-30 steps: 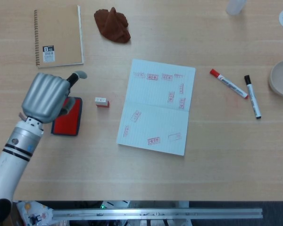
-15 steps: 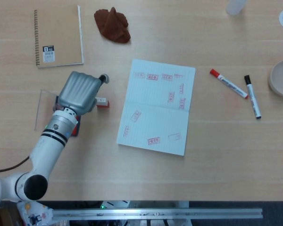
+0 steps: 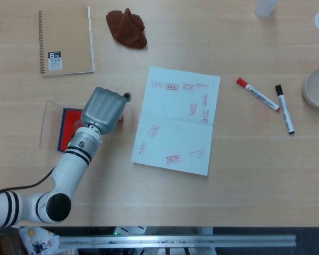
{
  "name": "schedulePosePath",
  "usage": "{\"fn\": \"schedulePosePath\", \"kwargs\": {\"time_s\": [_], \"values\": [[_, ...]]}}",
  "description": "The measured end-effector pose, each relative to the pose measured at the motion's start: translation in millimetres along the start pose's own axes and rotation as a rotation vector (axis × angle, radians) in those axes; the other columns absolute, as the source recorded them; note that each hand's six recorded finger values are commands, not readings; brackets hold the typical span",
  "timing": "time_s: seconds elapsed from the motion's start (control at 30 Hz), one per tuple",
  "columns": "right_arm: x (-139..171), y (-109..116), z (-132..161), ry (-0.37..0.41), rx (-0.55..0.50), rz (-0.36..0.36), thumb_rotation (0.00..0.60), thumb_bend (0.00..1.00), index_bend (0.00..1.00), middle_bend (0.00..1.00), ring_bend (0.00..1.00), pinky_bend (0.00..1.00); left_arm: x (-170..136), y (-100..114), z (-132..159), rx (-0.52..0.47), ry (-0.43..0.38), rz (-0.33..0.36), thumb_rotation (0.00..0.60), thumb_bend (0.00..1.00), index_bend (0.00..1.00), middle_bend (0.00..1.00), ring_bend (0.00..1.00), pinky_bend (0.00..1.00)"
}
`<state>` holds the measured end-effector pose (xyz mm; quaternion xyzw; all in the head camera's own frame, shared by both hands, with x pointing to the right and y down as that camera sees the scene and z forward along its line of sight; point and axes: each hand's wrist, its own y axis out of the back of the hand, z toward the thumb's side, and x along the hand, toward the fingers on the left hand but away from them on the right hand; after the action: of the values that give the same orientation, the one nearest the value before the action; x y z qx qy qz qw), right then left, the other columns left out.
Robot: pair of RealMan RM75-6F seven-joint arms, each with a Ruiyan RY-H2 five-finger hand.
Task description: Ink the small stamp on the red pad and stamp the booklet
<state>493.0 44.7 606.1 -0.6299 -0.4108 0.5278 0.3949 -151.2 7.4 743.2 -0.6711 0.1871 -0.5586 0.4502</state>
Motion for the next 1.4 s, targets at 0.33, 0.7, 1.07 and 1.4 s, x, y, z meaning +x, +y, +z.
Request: {"fn": "schedulePosePath", "kwargs": {"time_s": [0.33,0.7,1.07,1.4], "values": [[2,-2,-6,-0.013,-0.006,0.003,0.6,0.16,0.34,0.4,0.29,0.36,5,-15,-2,0.093,0.034,-0.054,0.6,0.32,0.28,1.0,1.0,1.0],[5,-2,-10,-0.018,-0.013,0.001,0.6,0.16,0.34,0.4,0.29,0.36,3,-22,-4,0.172,0.039,-0.077,0.6,0.32,0.28,1.0,1.0,1.0],[10,-1,-13,-0.026,-0.016,-0.004,0.6,0.16,0.34,0.4,0.29,0.36,-6,-31,-2,0.209,0.018,-0.11,0.6,0.32,0.28,1.0,1.0,1.0],[14,0,-14,-0.032,-0.016,-0.009,0.6,0.16,0.34,0.4,0.29,0.36,-12,-32,1,0.241,-0.005,-0.113,0.6,0.32,0.28,1.0,1.0,1.0]]}}
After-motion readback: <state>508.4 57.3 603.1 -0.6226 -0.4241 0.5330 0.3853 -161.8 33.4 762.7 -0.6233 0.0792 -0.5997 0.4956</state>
